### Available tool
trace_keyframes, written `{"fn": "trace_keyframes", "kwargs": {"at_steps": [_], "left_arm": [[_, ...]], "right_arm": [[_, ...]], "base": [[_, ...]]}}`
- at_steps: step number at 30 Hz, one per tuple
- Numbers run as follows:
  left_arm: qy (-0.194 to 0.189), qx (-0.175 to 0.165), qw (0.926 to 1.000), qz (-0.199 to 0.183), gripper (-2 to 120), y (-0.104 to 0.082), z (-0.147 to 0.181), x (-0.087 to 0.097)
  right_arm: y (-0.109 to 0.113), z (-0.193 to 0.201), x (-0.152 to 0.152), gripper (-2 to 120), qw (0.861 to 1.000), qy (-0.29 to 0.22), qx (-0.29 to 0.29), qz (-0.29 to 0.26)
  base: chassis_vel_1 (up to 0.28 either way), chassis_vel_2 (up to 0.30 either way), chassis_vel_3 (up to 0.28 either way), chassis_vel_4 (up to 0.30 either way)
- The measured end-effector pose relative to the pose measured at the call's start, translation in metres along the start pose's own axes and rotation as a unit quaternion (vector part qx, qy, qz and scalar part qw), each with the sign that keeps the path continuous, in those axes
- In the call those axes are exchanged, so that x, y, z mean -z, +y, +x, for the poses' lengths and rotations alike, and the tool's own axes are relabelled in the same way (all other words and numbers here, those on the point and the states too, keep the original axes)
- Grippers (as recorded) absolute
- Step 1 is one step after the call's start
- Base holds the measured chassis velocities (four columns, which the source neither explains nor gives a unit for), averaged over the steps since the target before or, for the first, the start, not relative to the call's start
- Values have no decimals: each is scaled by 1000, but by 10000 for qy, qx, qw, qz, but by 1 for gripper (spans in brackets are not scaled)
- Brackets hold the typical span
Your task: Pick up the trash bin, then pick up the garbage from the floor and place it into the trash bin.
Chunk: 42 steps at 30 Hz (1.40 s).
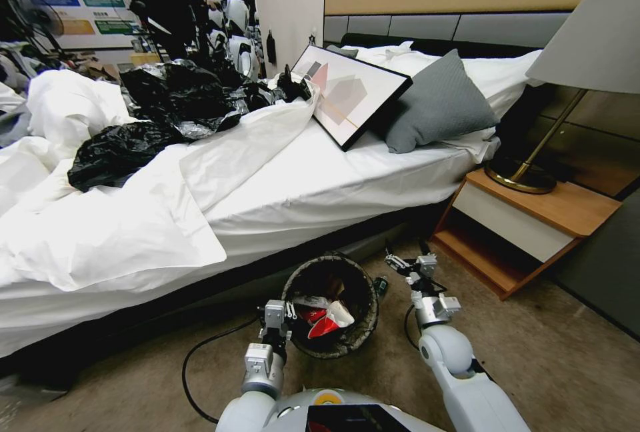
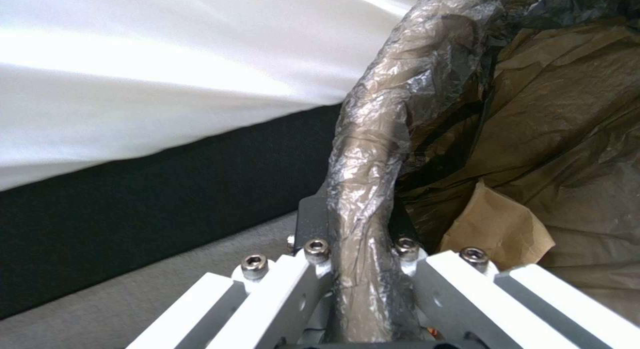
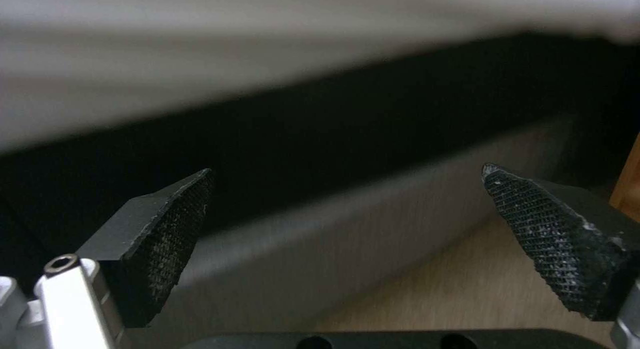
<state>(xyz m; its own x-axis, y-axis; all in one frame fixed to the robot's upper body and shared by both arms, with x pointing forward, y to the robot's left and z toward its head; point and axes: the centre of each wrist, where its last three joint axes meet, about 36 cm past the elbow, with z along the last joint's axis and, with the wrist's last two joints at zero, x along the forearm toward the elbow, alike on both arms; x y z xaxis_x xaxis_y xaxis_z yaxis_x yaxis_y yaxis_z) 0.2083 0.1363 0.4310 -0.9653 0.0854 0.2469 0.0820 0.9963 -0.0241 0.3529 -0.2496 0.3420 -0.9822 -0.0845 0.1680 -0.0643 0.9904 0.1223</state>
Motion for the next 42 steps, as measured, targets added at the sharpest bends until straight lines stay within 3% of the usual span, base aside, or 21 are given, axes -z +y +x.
{"fn": "trace_keyframes", "kwargs": {"at_steps": [3,10,20,27,42], "left_arm": [[-7,35,10000,-6,0,2,0,0],[0,59,10000,14,0,2,0,0],[53,75,10000,29,0,0,0,-3],[50,85,9999,21,0,0,-1,-3],[83,81,9999,22,0,0,2,-3]], "right_arm": [[2,-14,-24,100,9981,589,-67,-177],[0,-34,-58,100,9925,1195,-222,-137],[4,-64,-66,100,9765,2126,-292,-202],[2,-81,-83,100,9714,2329,-444,-93],[-15,-96,-111,100,9720,2263,-627,42]], "base": [[0,0,0,0],[0,0,0,0],[0,0,0,0],[0,0,0,0],[0,0,0,0]]}}
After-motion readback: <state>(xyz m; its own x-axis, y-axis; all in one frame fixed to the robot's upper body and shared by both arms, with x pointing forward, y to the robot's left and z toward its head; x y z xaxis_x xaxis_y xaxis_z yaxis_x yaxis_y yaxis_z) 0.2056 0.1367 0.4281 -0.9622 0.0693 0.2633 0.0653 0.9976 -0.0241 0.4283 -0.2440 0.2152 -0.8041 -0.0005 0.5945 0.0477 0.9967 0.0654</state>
